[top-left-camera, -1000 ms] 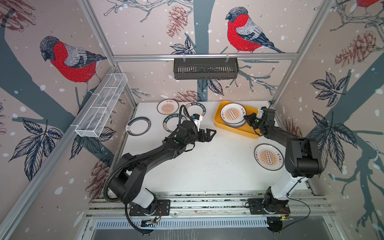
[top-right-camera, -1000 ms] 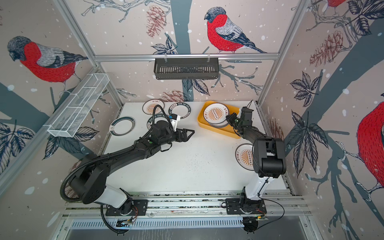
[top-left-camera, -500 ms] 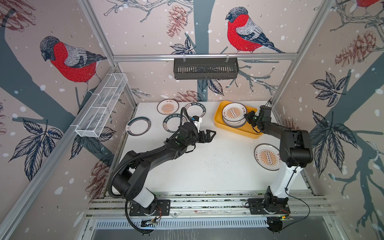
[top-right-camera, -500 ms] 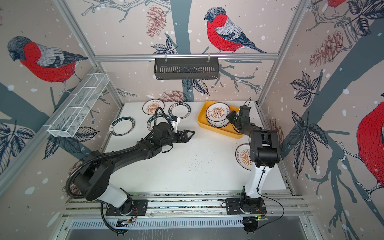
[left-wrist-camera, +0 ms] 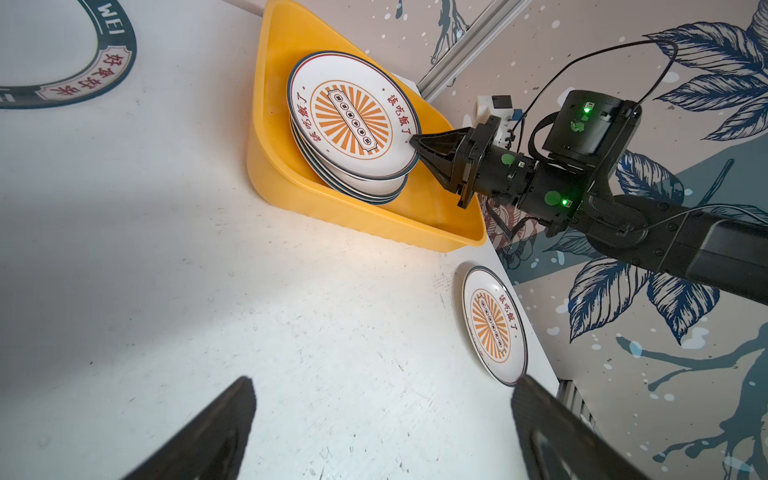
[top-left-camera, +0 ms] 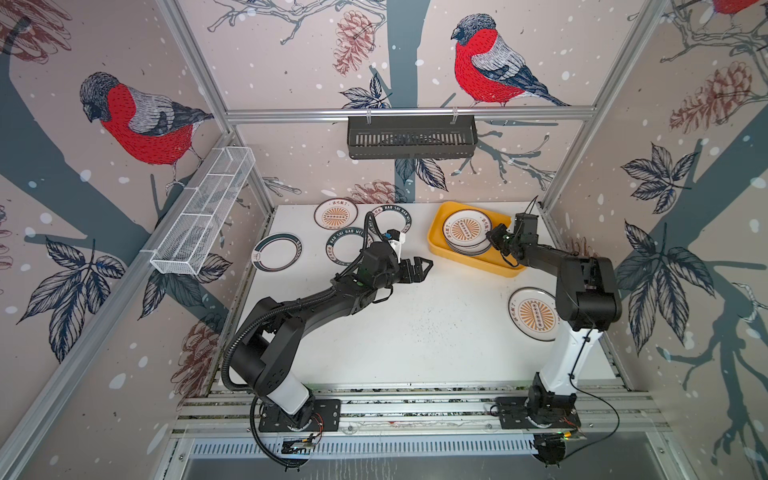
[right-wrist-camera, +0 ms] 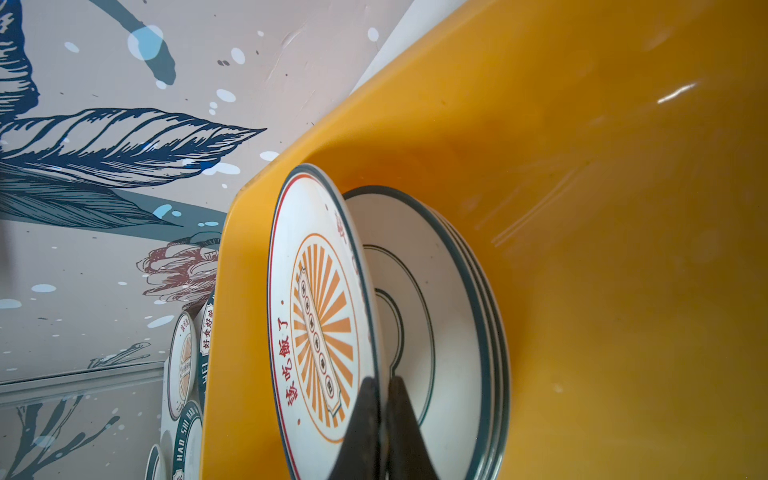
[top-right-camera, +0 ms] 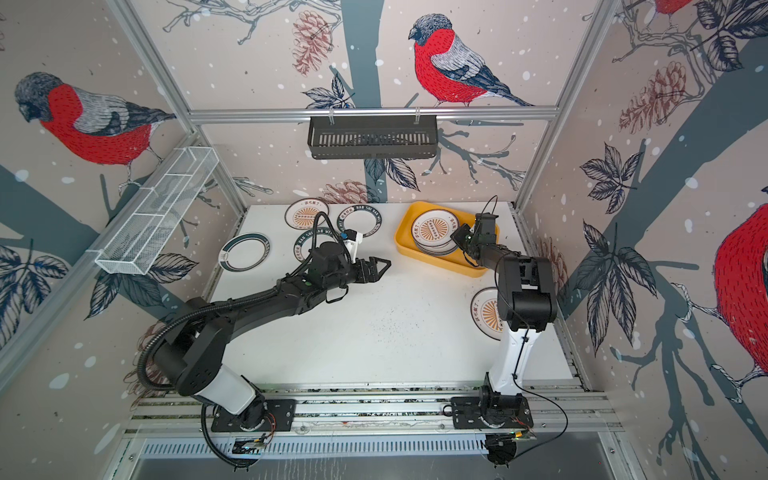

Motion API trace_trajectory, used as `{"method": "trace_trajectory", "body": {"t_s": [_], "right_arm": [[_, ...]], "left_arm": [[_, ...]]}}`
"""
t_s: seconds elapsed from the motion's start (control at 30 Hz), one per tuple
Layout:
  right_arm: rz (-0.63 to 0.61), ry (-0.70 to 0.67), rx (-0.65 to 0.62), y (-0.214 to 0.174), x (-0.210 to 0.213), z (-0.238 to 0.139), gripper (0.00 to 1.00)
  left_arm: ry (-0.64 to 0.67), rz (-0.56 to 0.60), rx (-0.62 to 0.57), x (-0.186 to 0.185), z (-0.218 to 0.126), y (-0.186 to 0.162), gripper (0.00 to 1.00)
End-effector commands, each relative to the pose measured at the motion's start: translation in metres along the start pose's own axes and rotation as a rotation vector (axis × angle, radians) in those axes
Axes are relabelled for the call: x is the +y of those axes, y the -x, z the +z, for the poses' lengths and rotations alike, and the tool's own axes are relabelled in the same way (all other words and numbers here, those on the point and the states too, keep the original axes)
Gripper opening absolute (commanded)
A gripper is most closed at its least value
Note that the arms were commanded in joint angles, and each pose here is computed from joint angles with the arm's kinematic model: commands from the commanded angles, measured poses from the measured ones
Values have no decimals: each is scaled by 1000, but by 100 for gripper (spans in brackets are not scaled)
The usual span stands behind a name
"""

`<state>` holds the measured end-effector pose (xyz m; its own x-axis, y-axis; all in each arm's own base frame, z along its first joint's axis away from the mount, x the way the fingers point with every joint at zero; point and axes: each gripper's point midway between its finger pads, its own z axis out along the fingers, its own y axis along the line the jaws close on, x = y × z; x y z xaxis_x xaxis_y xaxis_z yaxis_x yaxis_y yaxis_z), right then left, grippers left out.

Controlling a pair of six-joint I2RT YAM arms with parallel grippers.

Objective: Place the plates into the plastic bin on the countertop
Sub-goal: 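Lower the sunburst plate onto the stack in the bin and open the right gripper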

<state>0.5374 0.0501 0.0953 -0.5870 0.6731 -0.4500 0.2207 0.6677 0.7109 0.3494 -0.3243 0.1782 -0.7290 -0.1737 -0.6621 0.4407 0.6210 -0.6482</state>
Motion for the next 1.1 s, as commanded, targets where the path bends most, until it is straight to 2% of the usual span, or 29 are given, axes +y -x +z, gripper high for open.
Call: {"method": "trace_trajectory", "body": {"t_s": [0.0,0.2,0.63,1.07], "right_arm": [[-33,-26,-27,6,-2,1,2],[-47,-51,-8,-1,-7,2,13],[-78,-102,-20,1,-12,-1,26],[-113,-124,-54,9,-8,-15,32]], "left_arm": [[-5,18,-31,-4,0,8,96],[22,13,-10,2,5,6,96],[25,8,-26,3,-4,4,96],[8,10,-34,-1,-9,3,96]]}}
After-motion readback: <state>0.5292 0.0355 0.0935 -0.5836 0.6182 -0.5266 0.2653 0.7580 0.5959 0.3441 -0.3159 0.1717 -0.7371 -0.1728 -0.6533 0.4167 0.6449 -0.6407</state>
